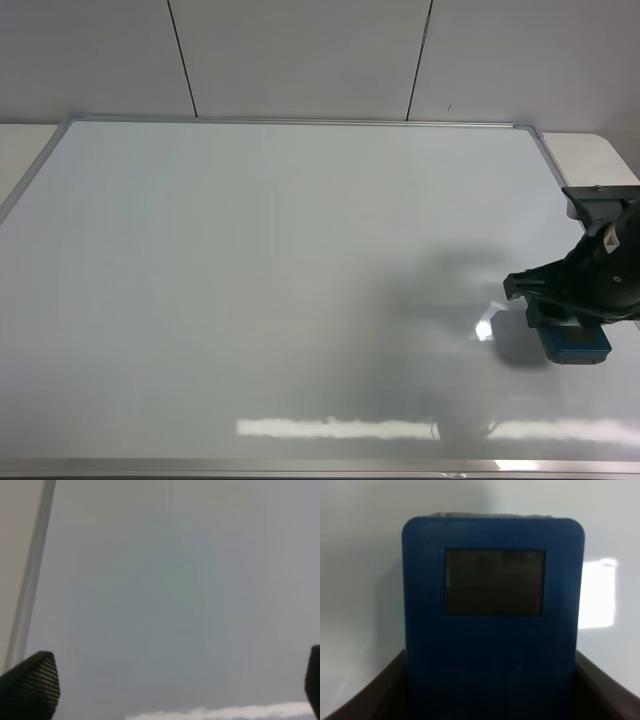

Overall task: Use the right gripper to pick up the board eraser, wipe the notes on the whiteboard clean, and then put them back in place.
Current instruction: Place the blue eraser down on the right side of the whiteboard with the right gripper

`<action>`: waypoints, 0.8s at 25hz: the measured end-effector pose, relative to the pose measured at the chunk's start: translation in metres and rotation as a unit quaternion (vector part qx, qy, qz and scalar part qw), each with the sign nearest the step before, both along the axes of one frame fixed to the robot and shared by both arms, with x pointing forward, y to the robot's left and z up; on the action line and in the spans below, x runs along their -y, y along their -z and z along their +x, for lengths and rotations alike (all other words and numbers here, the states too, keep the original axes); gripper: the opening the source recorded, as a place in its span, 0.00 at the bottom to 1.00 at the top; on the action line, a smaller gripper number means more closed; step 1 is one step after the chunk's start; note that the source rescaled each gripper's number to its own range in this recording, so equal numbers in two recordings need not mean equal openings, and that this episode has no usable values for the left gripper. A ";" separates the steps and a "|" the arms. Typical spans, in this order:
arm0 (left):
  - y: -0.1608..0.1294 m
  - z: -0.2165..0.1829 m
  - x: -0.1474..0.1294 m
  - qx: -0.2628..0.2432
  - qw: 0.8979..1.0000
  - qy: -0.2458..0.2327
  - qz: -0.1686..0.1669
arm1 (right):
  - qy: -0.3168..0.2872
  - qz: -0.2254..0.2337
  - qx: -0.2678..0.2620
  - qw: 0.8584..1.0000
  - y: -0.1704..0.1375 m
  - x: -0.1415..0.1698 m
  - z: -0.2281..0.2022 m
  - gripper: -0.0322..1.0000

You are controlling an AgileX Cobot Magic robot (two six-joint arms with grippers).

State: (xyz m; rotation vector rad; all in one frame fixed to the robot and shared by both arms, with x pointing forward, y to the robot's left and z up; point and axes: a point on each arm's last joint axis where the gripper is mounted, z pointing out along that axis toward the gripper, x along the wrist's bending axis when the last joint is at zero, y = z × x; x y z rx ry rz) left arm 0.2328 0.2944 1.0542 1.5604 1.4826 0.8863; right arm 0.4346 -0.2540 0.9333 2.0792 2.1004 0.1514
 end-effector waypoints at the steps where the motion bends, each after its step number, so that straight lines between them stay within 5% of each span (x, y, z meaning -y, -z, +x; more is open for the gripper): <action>1: 0.000 0.000 0.000 0.000 1.000 0.000 0.000 | -0.005 -0.005 0.007 1.000 0.000 0.001 0.001 0.03; 11: 0.000 0.000 0.000 0.000 1.000 0.000 0.000 | -0.003 -0.065 0.044 0.997 0.007 0.010 0.014 0.03; 20: 0.000 0.000 0.000 0.000 1.000 0.000 0.000 | -0.015 -0.044 0.026 0.999 0.040 0.001 0.026 0.03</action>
